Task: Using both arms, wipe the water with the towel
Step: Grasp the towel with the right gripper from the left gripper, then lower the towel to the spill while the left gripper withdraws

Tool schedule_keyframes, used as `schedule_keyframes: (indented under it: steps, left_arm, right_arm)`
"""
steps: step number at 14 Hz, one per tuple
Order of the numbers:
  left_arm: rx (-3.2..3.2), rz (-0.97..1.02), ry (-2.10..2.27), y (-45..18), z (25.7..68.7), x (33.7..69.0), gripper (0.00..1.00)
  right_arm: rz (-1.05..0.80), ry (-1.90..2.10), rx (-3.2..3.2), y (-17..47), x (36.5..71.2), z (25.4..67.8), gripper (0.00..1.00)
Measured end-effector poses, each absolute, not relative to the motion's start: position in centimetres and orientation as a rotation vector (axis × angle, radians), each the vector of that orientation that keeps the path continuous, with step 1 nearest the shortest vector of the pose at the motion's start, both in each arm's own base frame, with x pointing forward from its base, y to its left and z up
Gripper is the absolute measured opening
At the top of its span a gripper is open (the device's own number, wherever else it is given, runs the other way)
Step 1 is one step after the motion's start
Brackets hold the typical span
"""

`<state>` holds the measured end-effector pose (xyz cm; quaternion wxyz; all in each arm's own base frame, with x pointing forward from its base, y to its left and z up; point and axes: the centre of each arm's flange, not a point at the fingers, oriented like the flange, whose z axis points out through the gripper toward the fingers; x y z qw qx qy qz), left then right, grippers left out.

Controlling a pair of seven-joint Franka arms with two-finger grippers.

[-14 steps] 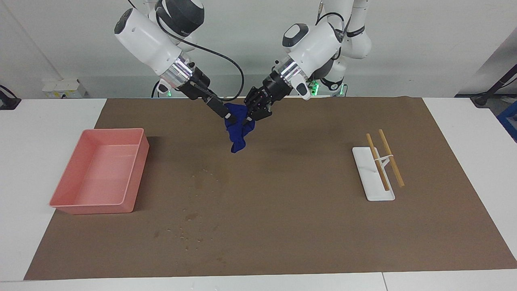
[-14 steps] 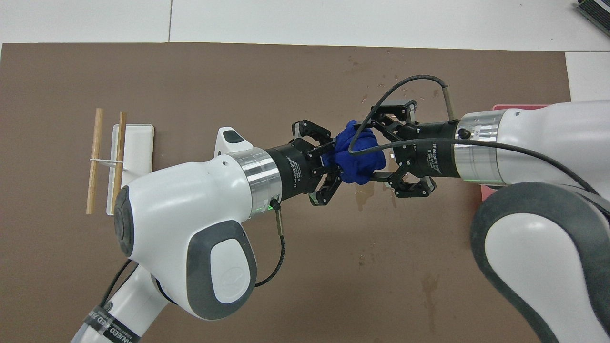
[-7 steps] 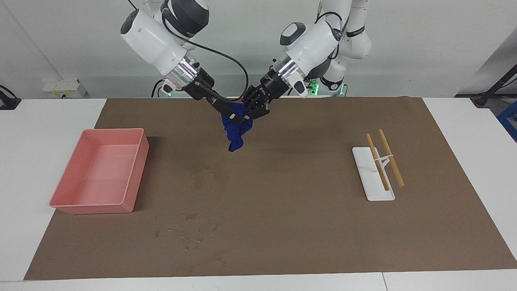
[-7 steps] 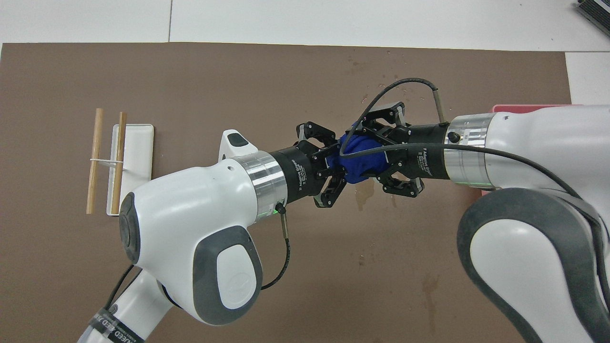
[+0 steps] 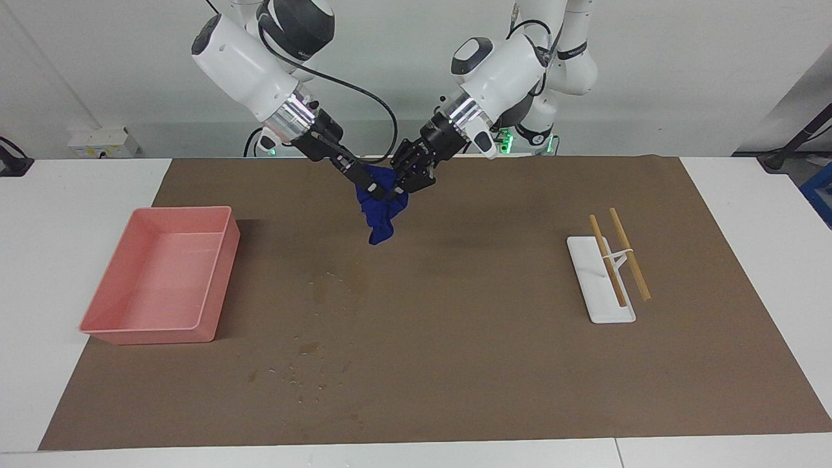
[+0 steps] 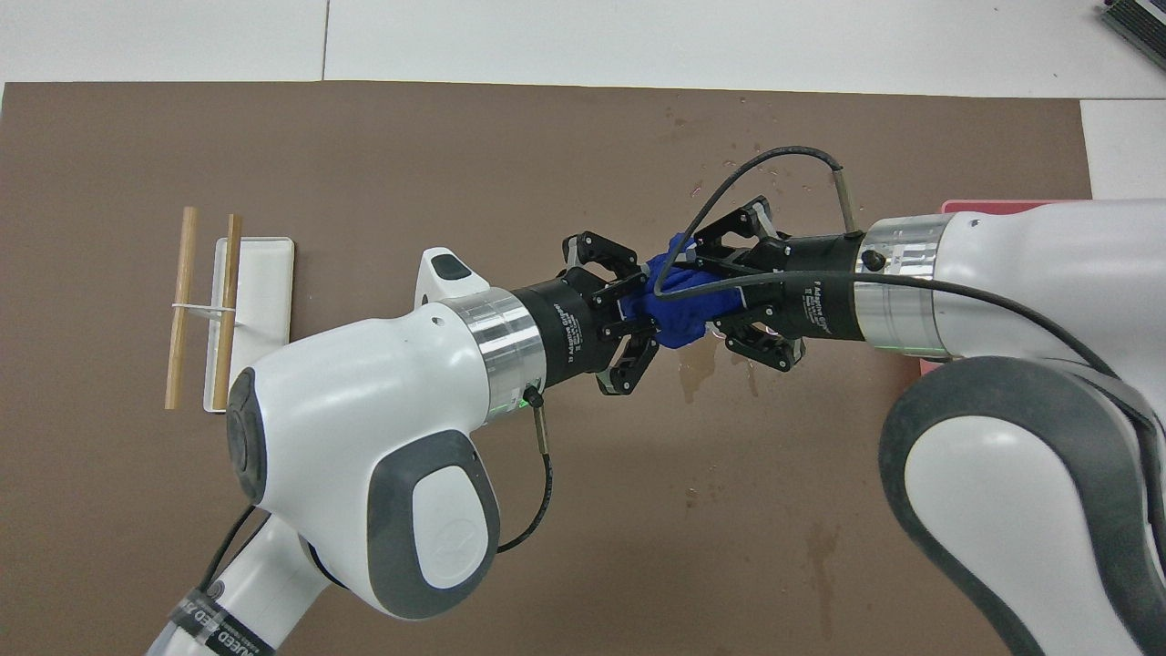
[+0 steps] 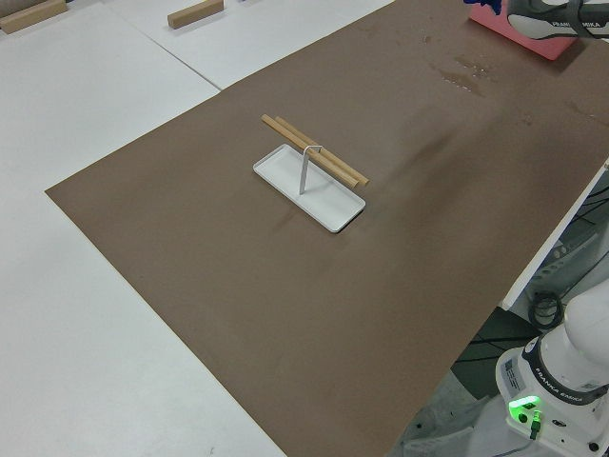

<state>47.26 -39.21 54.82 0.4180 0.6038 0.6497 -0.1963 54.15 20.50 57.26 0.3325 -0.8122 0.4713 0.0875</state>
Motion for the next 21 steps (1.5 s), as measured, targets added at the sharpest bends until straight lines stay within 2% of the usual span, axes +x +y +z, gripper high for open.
schedule_keyframes:
  steps: [2, 3, 5, 9, 13, 16, 19, 21]
  left_arm:
    - [1.513, -0.491, 1.631, -39.1, 54.8, 47.3, 0.25]
    - [1.508, -0.486, 1.633, -38.9, 54.9, 47.5, 0.31]
    - [1.497, -0.477, 1.638, -38.4, 55.0, 47.9, 0.51]
    - [1.606, -0.363, 1.582, -37.0, 56.2, 49.1, 0.98]
    - [1.935, -0.064, 1.493, -32.2, 58.6, 52.6, 1.0]
    - [2.137, 0.077, 1.419, -27.3, 58.4, 54.9, 1.0]
    - [2.435, 0.184, 1.139, -22.4, 58.2, 56.5, 1.0]
    - [2.598, 0.253, 0.898, -18.8, 58.6, 57.5, 1.0]
  right_arm:
    - [0.223, 1.218, -2.129, 20.4, 54.2, 57.3, 0.44]
    - [0.224, 1.213, -2.132, 20.4, 54.1, 57.3, 0.38]
    - [0.226, 1.203, -2.135, 20.6, 54.0, 57.4, 0.31]
    - [0.21, 1.111, -2.186, 21.6, 53.6, 57.1, 0.31]
    - [0.236, 0.888, -2.368, 21.4, 52.4, 53.8, 0.31]
    - [0.187, 0.652, -2.588, 20.8, 50.7, 50.5, 0.31]
    - [0.168, 0.431, -2.706, 20.3, 49.5, 48.0, 0.31]
    - [0.19, 0.346, -2.737, 20.2, 49.5, 44.8, 0.31]
